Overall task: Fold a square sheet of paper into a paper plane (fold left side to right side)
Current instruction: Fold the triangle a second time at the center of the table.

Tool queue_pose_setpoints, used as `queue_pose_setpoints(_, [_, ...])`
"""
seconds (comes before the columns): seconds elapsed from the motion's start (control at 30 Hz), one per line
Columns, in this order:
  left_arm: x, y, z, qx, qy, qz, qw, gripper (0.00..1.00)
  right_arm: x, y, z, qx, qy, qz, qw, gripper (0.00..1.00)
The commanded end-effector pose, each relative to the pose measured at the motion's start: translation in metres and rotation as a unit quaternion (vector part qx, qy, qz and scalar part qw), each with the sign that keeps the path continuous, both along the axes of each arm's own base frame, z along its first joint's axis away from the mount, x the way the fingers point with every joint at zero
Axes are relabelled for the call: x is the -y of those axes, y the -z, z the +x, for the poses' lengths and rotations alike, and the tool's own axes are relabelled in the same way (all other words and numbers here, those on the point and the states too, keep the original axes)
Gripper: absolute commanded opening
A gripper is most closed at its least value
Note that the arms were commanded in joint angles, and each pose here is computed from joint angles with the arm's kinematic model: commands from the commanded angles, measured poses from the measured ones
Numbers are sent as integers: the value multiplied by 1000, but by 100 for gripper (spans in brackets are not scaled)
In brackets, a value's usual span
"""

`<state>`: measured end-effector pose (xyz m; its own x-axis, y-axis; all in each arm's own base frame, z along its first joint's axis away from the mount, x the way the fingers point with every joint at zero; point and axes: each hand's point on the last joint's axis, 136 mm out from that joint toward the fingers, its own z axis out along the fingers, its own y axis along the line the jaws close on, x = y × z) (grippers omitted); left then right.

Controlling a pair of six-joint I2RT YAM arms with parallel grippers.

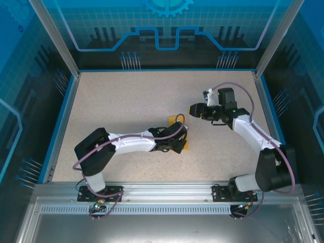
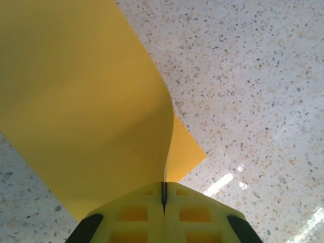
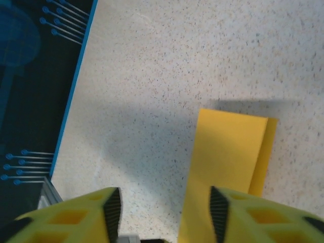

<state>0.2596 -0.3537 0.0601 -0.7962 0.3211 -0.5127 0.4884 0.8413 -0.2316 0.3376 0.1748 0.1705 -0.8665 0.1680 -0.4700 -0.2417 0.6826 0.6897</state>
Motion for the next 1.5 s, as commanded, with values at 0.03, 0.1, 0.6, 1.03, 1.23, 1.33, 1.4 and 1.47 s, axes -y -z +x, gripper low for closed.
queue_pose_setpoints(0.03, [1, -15, -1, -35, 0, -63, 997, 3, 1, 44, -33, -51, -9, -8, 999, 35])
queue_pose_setpoints(0.1, [-4, -16, 2, -44, -6, -75, 996, 3, -2, 62, -47, -71, -16, -14, 997, 24])
queue_pose_setpoints(0.6, [-33, -9, 23, -63, -36, -72, 995, 3, -29, 144, -89, -175, -67, -107, 977, 0])
queue_pose_setpoints(1.03, [-43, 5, 39, -64, -41, -36, 996, 3, -14, 173, -103, -230, -67, -169, 956, 0])
queue_pose_setpoints(1.23, [-42, 12, 44, -67, -39, -28, 997, 3, -9, 176, -105, -234, -71, -190, 951, 0])
queue_pose_setpoints(1.33, [-42, 16, 46, -68, -39, -25, 997, 4, -8, 176, -104, -231, -73, -195, 950, 0])
queue_pose_setpoints(1.4, [-41, 18, 49, -68, -39, -24, 997, 3, -8, 175, -104, -231, -75, -194, 950, 0])
queue_pose_setpoints(1.47, [-41, 19, 51, -68, -40, -23, 997, 3, -8, 175, -104, -231, -75, -194, 950, 0])
